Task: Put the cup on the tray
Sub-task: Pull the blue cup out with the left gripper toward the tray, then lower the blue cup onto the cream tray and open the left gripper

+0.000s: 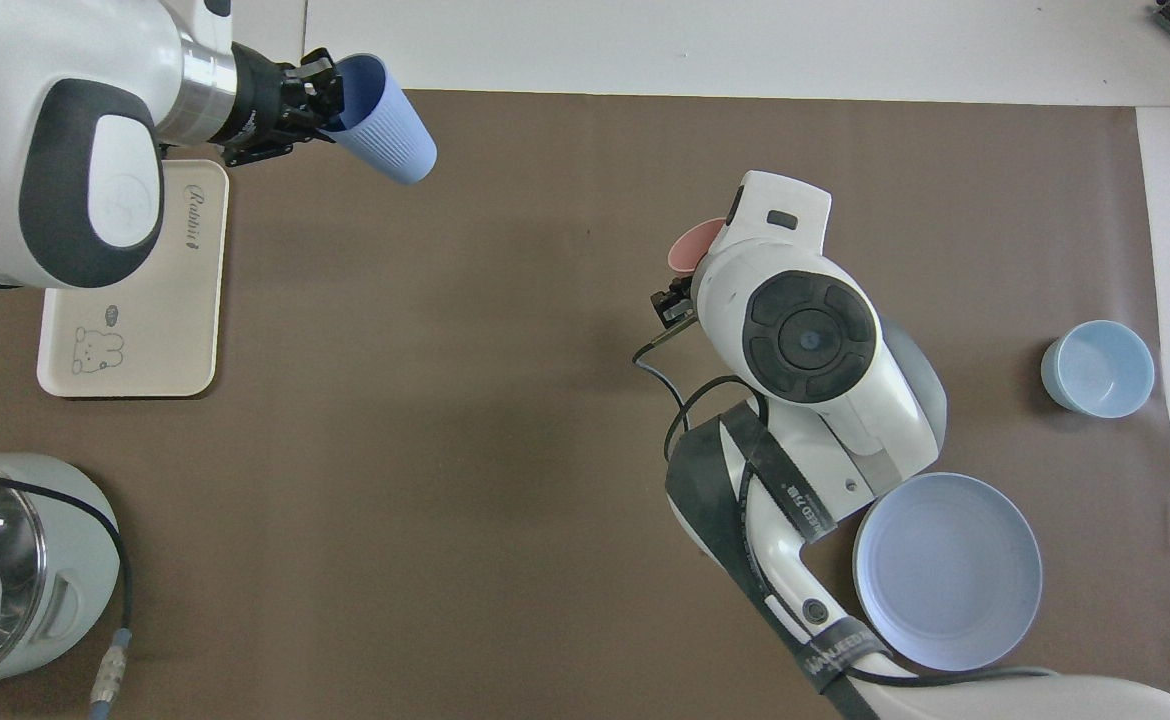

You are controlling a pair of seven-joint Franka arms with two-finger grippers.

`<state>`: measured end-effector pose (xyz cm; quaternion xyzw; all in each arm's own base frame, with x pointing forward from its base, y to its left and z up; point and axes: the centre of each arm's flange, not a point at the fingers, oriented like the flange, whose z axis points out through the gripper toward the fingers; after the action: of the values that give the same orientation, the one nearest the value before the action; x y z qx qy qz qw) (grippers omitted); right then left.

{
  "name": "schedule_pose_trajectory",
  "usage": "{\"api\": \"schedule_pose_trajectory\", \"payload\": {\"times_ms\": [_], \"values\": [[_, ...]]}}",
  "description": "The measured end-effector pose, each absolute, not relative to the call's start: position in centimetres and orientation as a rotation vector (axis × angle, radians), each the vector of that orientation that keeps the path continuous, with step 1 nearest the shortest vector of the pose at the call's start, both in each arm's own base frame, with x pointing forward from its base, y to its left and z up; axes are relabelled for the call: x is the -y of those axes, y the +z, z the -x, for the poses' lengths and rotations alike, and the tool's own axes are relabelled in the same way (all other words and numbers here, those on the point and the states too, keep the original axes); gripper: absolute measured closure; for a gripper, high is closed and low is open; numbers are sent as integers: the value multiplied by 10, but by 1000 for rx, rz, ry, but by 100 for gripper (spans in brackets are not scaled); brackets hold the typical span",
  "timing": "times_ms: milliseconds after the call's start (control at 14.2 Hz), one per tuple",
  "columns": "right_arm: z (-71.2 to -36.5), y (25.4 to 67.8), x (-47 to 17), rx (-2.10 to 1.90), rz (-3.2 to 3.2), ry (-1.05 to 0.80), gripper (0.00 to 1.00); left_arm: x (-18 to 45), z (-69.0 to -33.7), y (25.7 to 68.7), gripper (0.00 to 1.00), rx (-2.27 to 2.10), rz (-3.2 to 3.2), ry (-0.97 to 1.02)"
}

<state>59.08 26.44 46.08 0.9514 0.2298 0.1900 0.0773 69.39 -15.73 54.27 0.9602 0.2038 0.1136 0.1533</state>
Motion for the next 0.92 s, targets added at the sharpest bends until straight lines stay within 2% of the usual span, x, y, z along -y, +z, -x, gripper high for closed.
{"api": "schedule_pose_trajectory", "payload": {"times_ms": [211,423,705,916], "values": [[-615,470,-219,-683,-2853,656,16,52,-698,514,93,-447,-2857,364],[-633,476,-171,-733,-2961,731,16,-55,-682,477,93,-291,-2933,483],[-651,468,-82,-866,-3092,899,16,-132,-654,451,93,-189,-2996,533],[-651,446,-8,-926,-3147,1047,16,-160,-643,425,93,-212,-2998,604]]}}
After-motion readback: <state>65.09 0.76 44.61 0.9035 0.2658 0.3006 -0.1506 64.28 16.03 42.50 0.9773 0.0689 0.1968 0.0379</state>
